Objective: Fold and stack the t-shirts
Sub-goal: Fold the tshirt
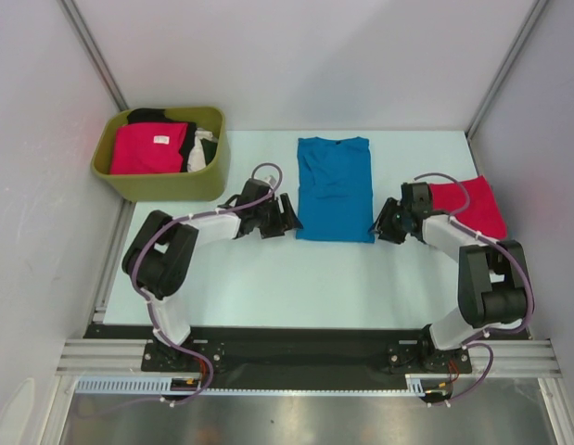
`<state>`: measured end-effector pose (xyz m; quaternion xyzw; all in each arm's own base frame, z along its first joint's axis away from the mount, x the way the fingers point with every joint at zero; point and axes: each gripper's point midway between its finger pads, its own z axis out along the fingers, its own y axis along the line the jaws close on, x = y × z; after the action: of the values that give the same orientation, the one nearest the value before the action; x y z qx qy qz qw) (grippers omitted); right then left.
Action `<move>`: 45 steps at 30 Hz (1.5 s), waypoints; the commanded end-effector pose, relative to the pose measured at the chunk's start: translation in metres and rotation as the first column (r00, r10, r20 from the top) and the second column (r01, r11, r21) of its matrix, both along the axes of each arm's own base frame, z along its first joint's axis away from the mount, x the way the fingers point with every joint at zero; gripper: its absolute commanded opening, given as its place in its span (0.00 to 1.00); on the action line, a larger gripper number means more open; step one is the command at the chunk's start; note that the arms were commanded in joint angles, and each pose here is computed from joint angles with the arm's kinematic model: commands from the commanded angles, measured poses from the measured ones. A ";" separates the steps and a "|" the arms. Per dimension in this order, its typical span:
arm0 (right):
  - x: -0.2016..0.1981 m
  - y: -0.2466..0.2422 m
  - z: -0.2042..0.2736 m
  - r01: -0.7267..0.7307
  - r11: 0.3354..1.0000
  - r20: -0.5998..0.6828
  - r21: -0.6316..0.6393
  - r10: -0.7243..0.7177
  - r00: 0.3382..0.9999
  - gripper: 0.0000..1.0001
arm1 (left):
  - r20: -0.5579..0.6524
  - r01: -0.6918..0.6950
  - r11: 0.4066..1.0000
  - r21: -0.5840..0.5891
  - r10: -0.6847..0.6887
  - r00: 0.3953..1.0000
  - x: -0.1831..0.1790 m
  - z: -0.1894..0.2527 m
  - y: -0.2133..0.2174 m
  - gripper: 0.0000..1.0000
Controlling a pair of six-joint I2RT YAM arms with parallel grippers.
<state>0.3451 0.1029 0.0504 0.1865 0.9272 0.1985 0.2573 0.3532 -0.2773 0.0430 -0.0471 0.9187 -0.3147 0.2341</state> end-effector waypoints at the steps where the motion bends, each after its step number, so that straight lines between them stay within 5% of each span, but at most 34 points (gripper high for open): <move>1: 0.009 0.003 -0.005 -0.022 1.000 0.032 0.007 0.022 0.999 0.43 | 0.060 0.037 0.999 -0.039 -0.034 0.998 0.002 0.013 -0.011 0.72; 9: 0.004 0.006 -0.031 -0.034 0.999 -0.020 -0.003 0.034 0.999 0.35 | 0.028 0.054 0.998 -0.034 -0.053 0.998 -0.003 -0.002 -0.014 0.68; 14: 0.000 0.004 -0.034 -0.035 0.999 -0.029 -0.012 0.035 0.999 0.02 | 0.016 0.064 0.998 -0.014 -0.063 0.998 -0.012 -0.008 -0.012 0.62; 32: 0.004 0.006 -0.025 -0.037 0.999 0.010 -0.005 0.037 0.999 0.00 | -0.033 0.057 0.998 0.038 -0.056 0.998 -0.024 -0.038 -0.013 0.47; 38: 0.003 0.009 -0.022 -0.051 0.999 0.026 0.012 0.050 0.998 0.00 | -0.011 0.062 0.998 0.024 -0.062 0.998 -0.019 -0.040 -0.018 0.23; 40: 0.002 0.011 -0.019 -0.059 0.998 0.027 0.027 0.058 0.998 0.00 | -0.001 0.064 0.998 0.018 -0.064 0.998 -0.020 -0.038 -0.017 0.02; 45: -0.005 0.015 -0.006 -0.068 0.996 0.043 0.050 0.066 0.997 0.00 | 0.058 0.061 0.998 -0.004 -0.061 0.996 -0.025 -0.011 -0.012 0.00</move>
<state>0.3438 0.1116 0.0254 0.1739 0.9277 0.2155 0.2505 0.3374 -0.2959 0.0202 -0.0202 0.9124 -0.3310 0.2400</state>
